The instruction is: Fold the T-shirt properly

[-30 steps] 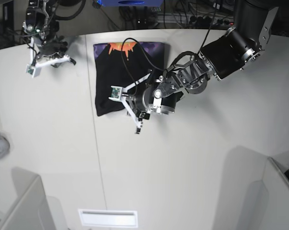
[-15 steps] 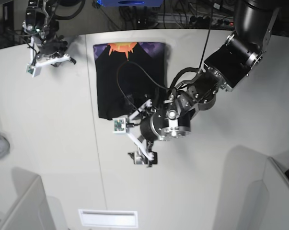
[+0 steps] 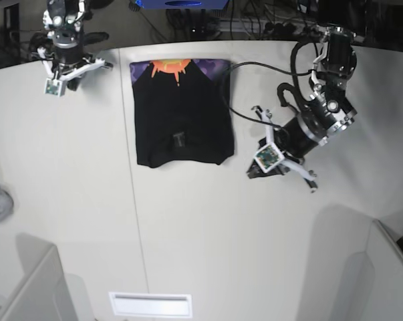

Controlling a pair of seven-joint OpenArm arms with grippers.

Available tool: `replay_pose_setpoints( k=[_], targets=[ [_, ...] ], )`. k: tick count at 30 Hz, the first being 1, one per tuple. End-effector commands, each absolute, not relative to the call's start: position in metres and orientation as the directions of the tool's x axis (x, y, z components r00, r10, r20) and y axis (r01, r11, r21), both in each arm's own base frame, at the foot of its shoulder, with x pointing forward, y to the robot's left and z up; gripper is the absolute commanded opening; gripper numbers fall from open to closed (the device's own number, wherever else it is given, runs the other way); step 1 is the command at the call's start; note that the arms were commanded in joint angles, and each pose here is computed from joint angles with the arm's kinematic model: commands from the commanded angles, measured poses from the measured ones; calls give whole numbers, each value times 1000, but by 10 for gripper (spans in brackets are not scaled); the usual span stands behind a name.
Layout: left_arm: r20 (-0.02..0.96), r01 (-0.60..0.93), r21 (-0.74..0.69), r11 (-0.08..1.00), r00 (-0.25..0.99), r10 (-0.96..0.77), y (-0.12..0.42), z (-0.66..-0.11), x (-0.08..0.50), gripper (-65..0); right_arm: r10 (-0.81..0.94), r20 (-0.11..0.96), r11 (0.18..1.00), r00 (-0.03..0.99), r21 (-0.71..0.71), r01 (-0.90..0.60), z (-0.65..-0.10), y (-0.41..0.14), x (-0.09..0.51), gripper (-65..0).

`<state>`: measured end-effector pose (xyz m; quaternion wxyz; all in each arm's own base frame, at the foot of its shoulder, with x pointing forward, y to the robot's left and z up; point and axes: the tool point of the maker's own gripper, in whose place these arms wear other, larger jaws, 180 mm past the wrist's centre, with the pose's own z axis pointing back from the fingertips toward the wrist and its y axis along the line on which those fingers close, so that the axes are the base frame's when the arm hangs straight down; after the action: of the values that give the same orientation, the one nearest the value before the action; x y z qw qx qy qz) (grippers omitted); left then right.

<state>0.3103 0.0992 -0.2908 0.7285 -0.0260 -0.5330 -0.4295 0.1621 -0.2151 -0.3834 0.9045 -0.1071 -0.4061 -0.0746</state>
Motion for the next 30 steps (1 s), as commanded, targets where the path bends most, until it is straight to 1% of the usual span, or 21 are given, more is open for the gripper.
replay_pose_setpoints(
  k=[1, 4, 9, 14, 17, 20, 24, 27, 30],
  targets=[
    [834, 631, 416, 655, 24, -552, 103, -277, 310, -650, 8, 789, 966, 614, -166, 200, -370, -215, 166, -650],
    [872, 604, 369, 706, 38, -489, 123, -285, 294, -650, 114, 818, 963, 563, -232, 141, -360, -206, 159, -650],
    [919, 593, 262, 762, 87, -384, 155, -318, 261, -650, 206, 846, 955, 491, -283, 87, -347, -198, 143, -650],
    [943, 565, 150, 811, 165, -290, 178, -345, 211, -650, 227, 842, 955, 489, -292, 59, -346, -194, 122, -650],
    [945, 551, 100, 828, 209, -253, 186, -354, 181, -650, 229, 825, 955, 517, -293, 44, -350, -193, 105, -650],
    [937, 539, 51, 841, 265, -226, 192, -367, 156, -650, 226, 789, 956, 571, -293, 27, -357, -192, 85, -650],
    [908, 513, -27, 858, 372, -194, 200, -390, 115, -650, 215, 699, 955, 682, -297, 4, -372, -197, 53, -650],
    [890, 505, -80, 859, 424, -166, 199, -395, 84, -650, 197, 634, 956, 748, -294, -3, -384, -198, 29, -650],
    [856, 490, -153, 858, 500, -133, 193, -408, 50, -650, 195, 551, 964, 811, -258, -56, -408, -183, 1, -650]
  ],
)
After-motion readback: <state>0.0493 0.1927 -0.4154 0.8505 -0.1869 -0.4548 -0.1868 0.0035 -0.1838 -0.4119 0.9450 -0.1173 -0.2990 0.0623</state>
